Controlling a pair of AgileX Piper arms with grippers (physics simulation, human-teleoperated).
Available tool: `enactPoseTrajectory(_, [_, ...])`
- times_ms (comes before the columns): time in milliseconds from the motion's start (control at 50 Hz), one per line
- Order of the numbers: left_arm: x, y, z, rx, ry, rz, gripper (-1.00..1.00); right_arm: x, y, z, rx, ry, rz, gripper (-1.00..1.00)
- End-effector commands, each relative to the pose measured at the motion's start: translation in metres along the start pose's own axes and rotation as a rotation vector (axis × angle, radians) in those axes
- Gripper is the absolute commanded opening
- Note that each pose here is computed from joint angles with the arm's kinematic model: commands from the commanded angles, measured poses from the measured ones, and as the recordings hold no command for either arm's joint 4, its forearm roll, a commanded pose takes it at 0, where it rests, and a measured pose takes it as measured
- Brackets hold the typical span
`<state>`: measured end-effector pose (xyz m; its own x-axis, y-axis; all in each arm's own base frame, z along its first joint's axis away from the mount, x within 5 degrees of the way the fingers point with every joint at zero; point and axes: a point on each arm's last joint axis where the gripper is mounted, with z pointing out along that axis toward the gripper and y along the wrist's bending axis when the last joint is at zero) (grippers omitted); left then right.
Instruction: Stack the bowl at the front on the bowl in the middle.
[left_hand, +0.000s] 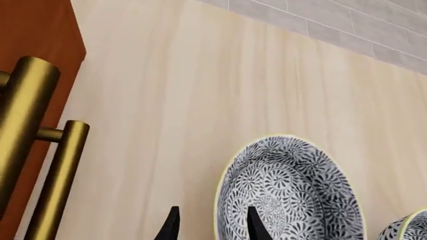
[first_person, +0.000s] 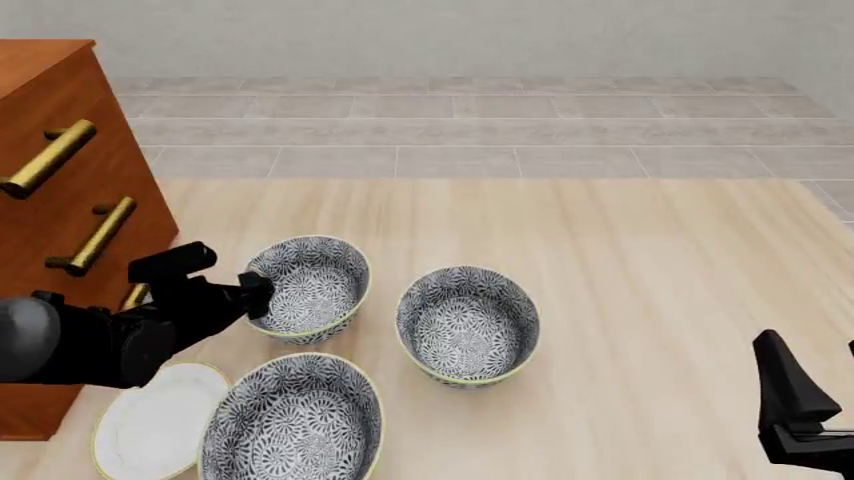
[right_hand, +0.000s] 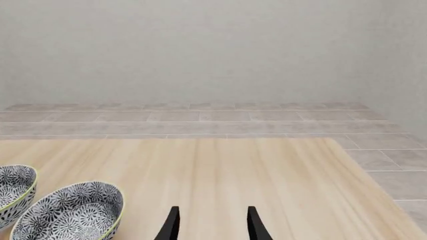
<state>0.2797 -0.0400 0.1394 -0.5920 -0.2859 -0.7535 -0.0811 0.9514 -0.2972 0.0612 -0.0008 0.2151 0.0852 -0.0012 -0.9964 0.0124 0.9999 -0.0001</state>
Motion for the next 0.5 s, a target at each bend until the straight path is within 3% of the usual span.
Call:
enactPoseTrajectory(20, [0.006, -0.001, 0.011, 0.001, 0.022, -0.005, 1.0, 0.0, 0.0, 0.0, 0.0, 0.0, 0.0, 1.0])
enactPoseTrajectory(500, [0.017, 0.001, 0.025, -0.005, 0.051, -0.018, 1.0, 0.0, 0.0, 0.0, 0.0, 0.0, 0.0, 1.0])
